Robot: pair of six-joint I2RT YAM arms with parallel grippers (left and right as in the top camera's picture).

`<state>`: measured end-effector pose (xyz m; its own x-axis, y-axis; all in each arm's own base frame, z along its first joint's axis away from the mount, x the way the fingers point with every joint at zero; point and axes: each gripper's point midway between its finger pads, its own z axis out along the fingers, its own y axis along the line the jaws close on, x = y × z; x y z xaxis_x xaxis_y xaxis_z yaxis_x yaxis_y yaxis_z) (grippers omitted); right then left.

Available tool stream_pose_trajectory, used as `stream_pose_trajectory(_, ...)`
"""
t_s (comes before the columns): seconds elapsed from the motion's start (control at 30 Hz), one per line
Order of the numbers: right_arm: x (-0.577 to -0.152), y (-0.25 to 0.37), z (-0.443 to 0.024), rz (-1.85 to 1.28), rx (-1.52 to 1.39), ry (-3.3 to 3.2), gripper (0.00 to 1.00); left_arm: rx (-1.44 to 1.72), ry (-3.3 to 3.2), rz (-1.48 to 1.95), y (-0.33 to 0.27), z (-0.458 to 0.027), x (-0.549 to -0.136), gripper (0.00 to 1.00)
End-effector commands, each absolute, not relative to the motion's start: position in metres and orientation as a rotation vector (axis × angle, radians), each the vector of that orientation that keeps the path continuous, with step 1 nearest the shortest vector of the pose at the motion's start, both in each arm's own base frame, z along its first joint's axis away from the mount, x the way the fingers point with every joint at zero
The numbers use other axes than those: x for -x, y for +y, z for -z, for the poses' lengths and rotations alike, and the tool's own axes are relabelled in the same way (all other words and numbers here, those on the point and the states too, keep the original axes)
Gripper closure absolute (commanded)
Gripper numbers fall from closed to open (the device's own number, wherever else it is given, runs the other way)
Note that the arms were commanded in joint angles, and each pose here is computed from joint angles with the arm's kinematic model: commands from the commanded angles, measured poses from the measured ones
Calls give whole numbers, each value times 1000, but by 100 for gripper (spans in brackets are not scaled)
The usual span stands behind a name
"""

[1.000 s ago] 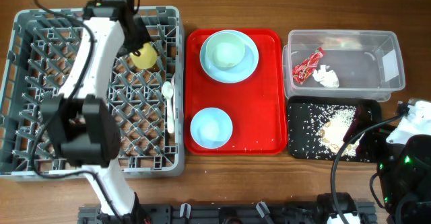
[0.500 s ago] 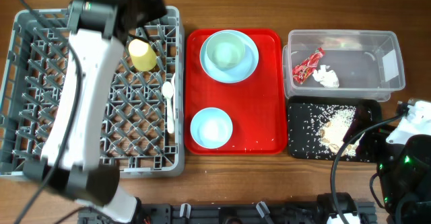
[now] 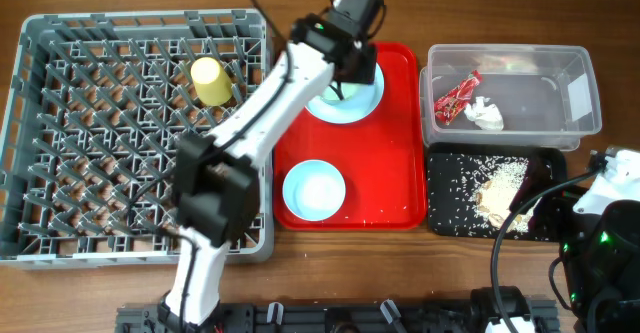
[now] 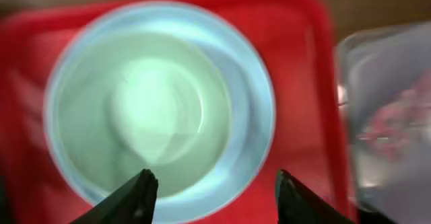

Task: Sort waste into correct bins and load items into the dishwasher rack
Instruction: 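Return the left gripper to the tray and grasp the pale green bowl, then lift the green bowl and carry it left into the dish rack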

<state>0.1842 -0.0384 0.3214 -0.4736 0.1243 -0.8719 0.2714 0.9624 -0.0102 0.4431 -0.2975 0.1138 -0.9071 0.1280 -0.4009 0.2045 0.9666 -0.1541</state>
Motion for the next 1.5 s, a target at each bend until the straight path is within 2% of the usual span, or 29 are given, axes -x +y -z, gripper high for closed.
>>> stream_pose_trajectory(0.0, -184, -37, -324, 175, -261, 2064, 0, -286, 2799, 226, -307, -63, -437, 47)
stream_pose_trajectory(0.03, -184, -37, -324, 175, -261, 2064, 0, -291, 2810, 218, -308, -56, -436, 50)
stream_pose_trajectory(0.1, -184, -37, -324, 175, -261, 2064, 0, -299, 2837, 200, -308, -41, -433, 62)
stream_pose_trajectory(0.23, -184, -37, -324, 175, -261, 2064, 0, -300, 2851, 190, -307, -33, -432, 66)
stream_pose_trajectory(0.3, -184, -37, -324, 175, -261, 2064, 0, -299, 2850, 190, -307, -33, -432, 86)
stream_pose_trajectory(0.33, -184, -37, -324, 175, -261, 2064, 0, -297, 2848, 191, -307, -33, -433, 90)
stream_pose_trajectory(0.43, -184, -37, -324, 175, -261, 2064, 0, -301, 2851, 190, -308, -32, -432, 90)
stream_pose_trajectory(0.5, -184, -37, -324, 175, -261, 2064, 0, -317, 2863, 182, -310, -31, -426, 96)
stream_pose_trajectory(0.67, -184, -37, -324, 175, -261, 2064, 0, -328, 2868, 180, -313, -31, -422, 96)
stream_pose_trajectory(0.7, -184, -37, -324, 175, -261, 2065, 0, -328, 2868, 180, -313, -31, -422, 93)
stream_pose_trajectory(0.73, -184, -37, -324, 175, -261, 2065, 0, -328, 2868, 179, -312, -30, -422, 71)
stream_pose_trajectory(0.77, -184, -37, -324, 175, -260, 2065, 0, -329, 2872, 175, -312, -30, -421, 57)
stream_pose_trajectory(0.83, -184, -37, -323, 176, -261, 2068, 0, -333, 2884, 167, -310, -29, -419, 64)
stream_pose_trajectory(0.9, -184, -37, -323, 176, -261, 2068, 0, -336, 2897, 156, -309, -26, -416, 76)
stream_pose_trajectory(0.93, -184, -37, -323, 176, -261, 2068, 0, -337, 2899, 153, -309, -25, -416, 79)
stream_pose_trajectory(1.23, -183, -37, -322, 177, -260, 2072, 0, -333, 2898, 63, -298, -14, -414, 84)
stream_pose_trajectory(1.37, -183, -37, -322, 177, -260, 2073, 0, -328, 2883, 69, -299, -17, -418, 96)
stream_pose_trajectory(1.47, -183, -37, -322, 177, -260, 2074, 0, -300, 2832, 86, -297, -41, -430, 96)
